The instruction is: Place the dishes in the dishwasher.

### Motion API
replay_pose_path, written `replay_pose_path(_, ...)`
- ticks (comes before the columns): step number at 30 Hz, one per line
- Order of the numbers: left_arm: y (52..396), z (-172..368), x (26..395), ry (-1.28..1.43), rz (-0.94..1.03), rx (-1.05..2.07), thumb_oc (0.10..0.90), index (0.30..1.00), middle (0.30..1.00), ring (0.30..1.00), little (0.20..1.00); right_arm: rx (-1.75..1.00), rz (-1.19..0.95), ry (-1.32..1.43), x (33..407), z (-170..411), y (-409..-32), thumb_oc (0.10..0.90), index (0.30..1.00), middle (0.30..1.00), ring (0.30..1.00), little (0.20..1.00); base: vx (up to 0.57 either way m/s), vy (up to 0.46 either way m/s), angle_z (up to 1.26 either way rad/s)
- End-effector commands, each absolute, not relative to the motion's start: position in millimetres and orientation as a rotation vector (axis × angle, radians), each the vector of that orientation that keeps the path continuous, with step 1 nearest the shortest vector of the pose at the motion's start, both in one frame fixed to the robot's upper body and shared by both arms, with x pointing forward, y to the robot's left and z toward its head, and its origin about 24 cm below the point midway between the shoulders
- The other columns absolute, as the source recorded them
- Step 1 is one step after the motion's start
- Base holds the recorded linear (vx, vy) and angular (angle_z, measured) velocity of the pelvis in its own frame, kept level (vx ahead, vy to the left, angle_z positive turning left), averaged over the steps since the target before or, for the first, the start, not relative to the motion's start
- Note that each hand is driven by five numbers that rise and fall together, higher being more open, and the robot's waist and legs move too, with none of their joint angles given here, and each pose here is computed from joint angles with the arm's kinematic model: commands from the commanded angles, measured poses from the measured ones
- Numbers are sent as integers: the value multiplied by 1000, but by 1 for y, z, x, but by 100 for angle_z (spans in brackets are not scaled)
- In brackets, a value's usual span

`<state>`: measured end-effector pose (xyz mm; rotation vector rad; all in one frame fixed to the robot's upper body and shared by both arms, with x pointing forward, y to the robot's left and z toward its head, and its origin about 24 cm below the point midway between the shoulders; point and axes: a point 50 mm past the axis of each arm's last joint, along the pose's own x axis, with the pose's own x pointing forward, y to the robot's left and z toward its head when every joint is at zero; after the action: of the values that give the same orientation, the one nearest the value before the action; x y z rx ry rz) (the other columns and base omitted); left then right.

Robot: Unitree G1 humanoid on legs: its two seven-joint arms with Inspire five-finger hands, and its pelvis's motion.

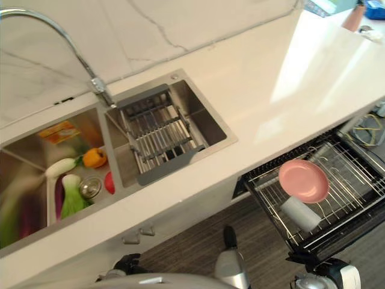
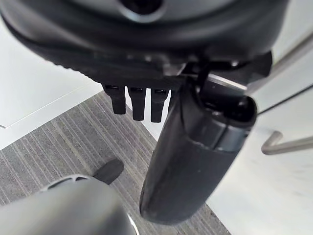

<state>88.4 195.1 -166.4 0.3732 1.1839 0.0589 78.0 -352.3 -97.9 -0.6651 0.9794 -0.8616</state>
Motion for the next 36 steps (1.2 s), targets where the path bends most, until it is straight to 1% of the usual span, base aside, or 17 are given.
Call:
replay_pose_path(1, 223, -160, 97, 1167, 79, 454, 800, 900, 900, 900, 900, -870, -797, 618, 170, -27, -389, 400, 300, 300, 300, 300, 10, -84, 28)
replay_pose_path(5, 225, -160, 95, 1170, 70, 457, 800, 900, 900, 900, 900, -989, -763, 495, 194, 8, -400, 400, 300, 300, 300, 300, -8, -68, 46)
replay_pose_path(6, 225, -160, 95, 1170, 70, 457, 800, 900, 900, 900, 900, -989, -763, 495, 194, 8, -400, 400, 300, 300, 300, 300, -20, -45, 25)
replay_pose_path(8, 226, -163, 87, 1216, 54, 472, 800, 900, 900, 900, 900, -1061, -768, 334, 219, 48, -404, 400, 300, 300, 300, 300, -13, -64, 39)
replay_pose_path(11, 227, -167, 70, 1292, 39, 484, 800, 900, 900, 900, 900, -1107, -731, 198, 242, 75, -395, 400, 300, 300, 300, 300, 11, -41, 48)
replay_pose_path(12, 227, -167, 70, 1292, 39, 484, 800, 900, 900, 900, 900, -1107, -731, 198, 242, 75, -395, 400, 300, 300, 300, 300, 14, -24, 26)
replay_pose_path(15, 227, -168, 61, 1313, 41, 465, 800, 900, 900, 900, 900, -1113, -693, 94, 266, 95, -383, 400, 300, 300, 300, 300, -30, -37, 16)
replay_pose_path(17, 228, -168, 60, 1315, 46, 456, 800, 900, 900, 900, 900, -1111, -680, 79, 272, 97, -379, 400, 300, 300, 300, 300, -32, -36, 21)
replay_pose_path(19, 229, -168, 57, 1319, 74, 431, 800, 900, 900, 900, 900, -1109, -652, 55, 280, 101, -373, 497, 446, 446, 446, 446, -15, -41, 36)
replay_pose_path(20, 230, -169, 56, 1324, 88, 420, 800, 900, 900, 900, 900, -1110, -647, 56, 279, 100, -372, 563, 545, 545, 545, 545, -7, -27, 29)
replay_pose_path(21, 231, -169, 55, 1329, 99, 411, 800, 900, 900, 900, 900, -1111, -644, 60, 279, 98, -372, 800, 900, 900, 900, 900, -11, -18, 19)
replay_pose_path(23, 231, -169, 50, 1349, 121, 379, 800, 900, 900, 900, 900, -1106, -631, 86, 276, 92, -372, 800, 900, 900, 900, 900, 15, -9, 19)
replay_pose_path(25, 231, -171, 41, 1384, 157, 326, 800, 900, 900, 900, 900, -1074, -623, 177, 263, 68, -374, 800, 900, 900, 900, 900, 50, 12, 13)
replay_pose_path(29, 230, -171, 39, 1390, 171, 290, 800, 900, 900, 900, 900, -1051, -614, 219, 255, 55, -373, 800, 900, 900, 900, 900, 29, 26, 17)
replay_pose_path(30, 225, -172, 39, 1368, 216, 105, 800, 900, 900, 900, 900, -982, -517, 431, 222, -4, -358, 800, 900, 900, 900, 900, 55, 63, 8)
replay_pose_path(32, 227, -171, 41, 1352, 235, 80, 800, 900, 900, 900, 900, -973, -475, 485, 214, -20, -351, 800, 900, 900, 900, 900, 39, 42, 19)
replay_pose_path(36, 232, -169, 48, 1322, 251, 63, 800, 900, 900, 900, 900, -925, -252, 754, 169, -84, -317, 800, 900, 900, 900, 900, 18, 33, 7)
